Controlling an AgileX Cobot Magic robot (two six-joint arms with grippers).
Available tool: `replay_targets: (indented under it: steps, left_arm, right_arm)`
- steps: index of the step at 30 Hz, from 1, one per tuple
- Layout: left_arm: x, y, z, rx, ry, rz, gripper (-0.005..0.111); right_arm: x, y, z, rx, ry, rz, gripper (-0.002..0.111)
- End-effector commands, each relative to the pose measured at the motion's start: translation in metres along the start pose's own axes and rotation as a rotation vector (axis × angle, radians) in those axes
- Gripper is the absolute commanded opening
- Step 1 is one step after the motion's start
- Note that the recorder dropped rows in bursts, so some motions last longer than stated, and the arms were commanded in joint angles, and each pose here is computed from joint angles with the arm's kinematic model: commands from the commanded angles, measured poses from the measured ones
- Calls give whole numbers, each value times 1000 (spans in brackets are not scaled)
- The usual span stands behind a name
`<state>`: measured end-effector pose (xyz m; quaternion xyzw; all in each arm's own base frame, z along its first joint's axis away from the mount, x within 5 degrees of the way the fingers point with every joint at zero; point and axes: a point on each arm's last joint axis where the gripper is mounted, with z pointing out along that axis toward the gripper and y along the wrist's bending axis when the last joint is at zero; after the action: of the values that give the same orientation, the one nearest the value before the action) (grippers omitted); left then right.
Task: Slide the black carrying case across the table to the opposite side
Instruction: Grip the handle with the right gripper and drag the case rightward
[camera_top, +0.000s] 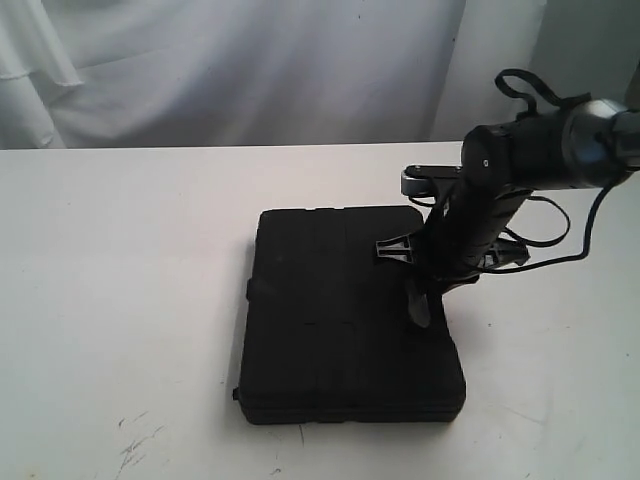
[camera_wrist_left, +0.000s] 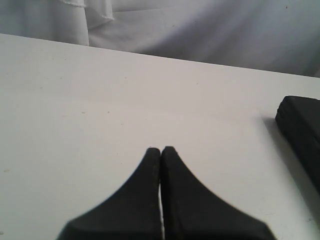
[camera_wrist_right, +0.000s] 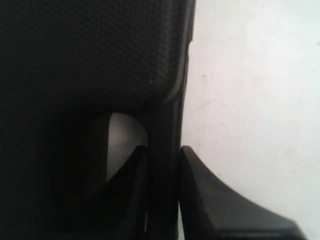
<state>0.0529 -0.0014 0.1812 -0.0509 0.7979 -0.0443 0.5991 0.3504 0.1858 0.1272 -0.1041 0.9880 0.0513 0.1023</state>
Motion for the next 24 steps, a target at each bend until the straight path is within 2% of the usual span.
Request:
replay_targets:
  steps: [1, 10, 24]
  left_arm:
    - [1, 0, 0, -3, -5, -1, 0]
    - [1, 0, 0, -3, -5, -1, 0]
    - [1, 0, 0, -3, -5, -1, 0]
  right_arm:
    - [-1, -29, -8, 80, 52, -14, 0]
    - [-4, -81, -18, 158, 86, 47, 0]
    - [-6, -123, -21, 227, 80, 71, 0]
